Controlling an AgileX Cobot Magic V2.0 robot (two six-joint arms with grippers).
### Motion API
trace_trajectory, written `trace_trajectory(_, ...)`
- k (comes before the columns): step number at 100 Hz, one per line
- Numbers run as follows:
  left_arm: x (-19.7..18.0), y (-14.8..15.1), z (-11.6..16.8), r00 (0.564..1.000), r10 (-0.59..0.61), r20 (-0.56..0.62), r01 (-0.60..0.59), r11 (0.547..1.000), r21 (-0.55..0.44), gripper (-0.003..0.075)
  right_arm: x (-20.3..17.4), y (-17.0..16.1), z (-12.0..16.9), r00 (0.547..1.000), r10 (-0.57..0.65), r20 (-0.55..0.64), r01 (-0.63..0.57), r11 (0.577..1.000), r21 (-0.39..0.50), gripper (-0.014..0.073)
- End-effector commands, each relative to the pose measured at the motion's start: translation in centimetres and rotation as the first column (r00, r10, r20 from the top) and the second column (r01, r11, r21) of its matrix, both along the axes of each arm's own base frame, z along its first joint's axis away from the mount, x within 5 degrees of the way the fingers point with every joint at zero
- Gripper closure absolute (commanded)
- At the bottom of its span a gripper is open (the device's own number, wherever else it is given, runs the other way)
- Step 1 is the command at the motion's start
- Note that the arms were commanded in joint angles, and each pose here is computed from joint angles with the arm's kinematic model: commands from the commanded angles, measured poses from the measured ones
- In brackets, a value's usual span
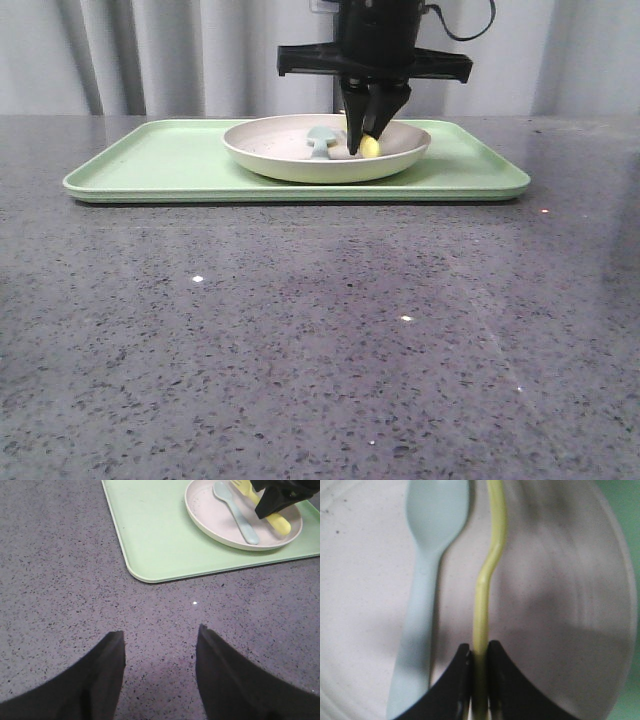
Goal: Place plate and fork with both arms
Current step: 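Lift the yellow fork out of the plate with the right gripper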
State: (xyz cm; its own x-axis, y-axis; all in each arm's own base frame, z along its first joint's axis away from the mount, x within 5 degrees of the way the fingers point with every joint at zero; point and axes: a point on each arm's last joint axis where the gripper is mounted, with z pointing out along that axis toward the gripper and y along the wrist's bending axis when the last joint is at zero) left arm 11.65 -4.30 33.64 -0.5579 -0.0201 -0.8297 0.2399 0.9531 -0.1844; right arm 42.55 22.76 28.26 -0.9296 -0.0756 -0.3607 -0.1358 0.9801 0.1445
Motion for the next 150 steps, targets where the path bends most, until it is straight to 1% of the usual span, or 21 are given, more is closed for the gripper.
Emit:
trace_trajectory(1,0.2,-0.1,1.5,0.997,0.009,0.083,-0.004,0.999,-0.049,0.0389,-1.2,-1.1,6.0,0.989,-0.012,0.15,0.004,0.998,0.058,0.0527)
trace_trajectory(18,0.2,-0.1,1.5,0.997,0.009,0.083,-0.004,0.999,-0.049,0.0391,-1.6,-2.4,7.5,0.984,-0.029,0.174,0.025,0.999,0.025,0.0527)
trace_trajectory(41,0.2,-0.1,1.5,0.996,0.009,0.086,-0.004,0.999,-0.05,0.0408,-1.7,-6.1,8.6,0.988,-0.093,0.125,0.094,0.996,-0.006,0.0527)
trace_trajectory(61,0.2,-0.1,1.5,0.996,0.009,0.086,-0.004,0.999,-0.05,0.0408,-1.4,-9.1,9.9,0.979,-0.136,0.154,0.138,0.99,-0.003,0.0527)
trace_trajectory(74,0.2,-0.1,1.5,0.996,0.009,0.086,-0.004,0.999,-0.05,0.0408,-1.1,-10.5,10.0,0.978,-0.143,0.152,0.145,0.989,0.0,0.0527)
trace_trajectory(82,0.2,-0.1,1.5,0.996,0.009,0.086,-0.004,0.999,-0.05,0.0408,-1.0,-10.9,10.0,0.979,-0.147,0.142,0.146,0.989,0.019,0.0527)
trace_trajectory(101,0.2,-0.1,1.5,0.996,0.009,0.086,-0.004,0.999,-0.05,0.0408,-0.7,-11.2,9.7,0.98,-0.144,0.138,0.143,0.99,0.015,0.0527)
trace_trajectory(111,0.2,-0.1,1.5,0.996,0.009,0.086,-0.004,0.999,-0.05,0.0408,-0.5,-11.2,9.4,0.984,-0.131,0.122,0.128,0.991,0.033,0.0527)
trace_trajectory(129,0.2,-0.1,1.5,0.996,0.009,0.086,-0.004,0.999,-0.05,0.0408,0.4,-10.8,7.5,0.992,-0.11,0.061,0.105,0.992,0.073,0.0527)
trace_trajectory(150,0.2,-0.1,1.5,0.996,0.009,0.086,-0.004,0.999,-0.05,0.0408,1.0,-10.9,6.4,0.993,-0.108,0.035,0.106,0.992,0.067,0.0527)
